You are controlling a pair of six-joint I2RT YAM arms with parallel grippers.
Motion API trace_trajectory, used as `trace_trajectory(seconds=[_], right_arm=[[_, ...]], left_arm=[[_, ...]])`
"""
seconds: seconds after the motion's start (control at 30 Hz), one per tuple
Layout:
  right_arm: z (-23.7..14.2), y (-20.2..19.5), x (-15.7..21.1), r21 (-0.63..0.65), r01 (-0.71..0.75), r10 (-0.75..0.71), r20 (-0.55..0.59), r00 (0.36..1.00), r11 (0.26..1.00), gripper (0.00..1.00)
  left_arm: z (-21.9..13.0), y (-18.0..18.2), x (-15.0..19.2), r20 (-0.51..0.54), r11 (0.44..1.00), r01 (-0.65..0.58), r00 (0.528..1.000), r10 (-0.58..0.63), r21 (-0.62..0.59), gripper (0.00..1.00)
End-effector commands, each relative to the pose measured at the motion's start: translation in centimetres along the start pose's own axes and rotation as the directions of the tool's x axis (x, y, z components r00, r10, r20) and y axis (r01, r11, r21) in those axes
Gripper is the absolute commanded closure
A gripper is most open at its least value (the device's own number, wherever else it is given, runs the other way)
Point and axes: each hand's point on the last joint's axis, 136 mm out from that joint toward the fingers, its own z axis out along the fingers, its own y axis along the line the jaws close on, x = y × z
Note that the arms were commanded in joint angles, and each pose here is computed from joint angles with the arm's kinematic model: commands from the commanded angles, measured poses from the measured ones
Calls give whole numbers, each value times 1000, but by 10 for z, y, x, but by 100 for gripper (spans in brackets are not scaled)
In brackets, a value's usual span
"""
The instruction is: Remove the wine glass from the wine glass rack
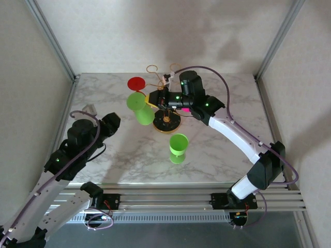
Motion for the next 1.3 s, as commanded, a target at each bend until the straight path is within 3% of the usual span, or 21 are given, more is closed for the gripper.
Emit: trace_trajectory(seconds=[0.0, 0.47, 0.77, 1.03, 1.27], right_arm=[[-11, 18, 10, -38, 55, -56, -12, 998, 998, 100], [-15, 17, 81, -11, 155, -155, -125, 980, 988, 100], [-10, 1, 120, 6, 223, -218, -191, 957, 975, 100], [8, -5, 141, 0, 376, -365, -242, 899, 927, 100], [22, -11, 161, 2, 541, -520, -273, 809, 841, 100]], left_arm=[[-15, 5, -12, 41, 999, 37, 999, -35, -28, 50], [-38, 30, -6, -3, 989, 21, 1000, -21, -148, 51], [-38, 45, 21, -120, 983, -20, 993, -2, -181, 50], [-40, 52, 39, -201, 981, -50, 979, 11, -189, 49], [-44, 67, 58, -285, 971, -89, 958, 22, -224, 46]])
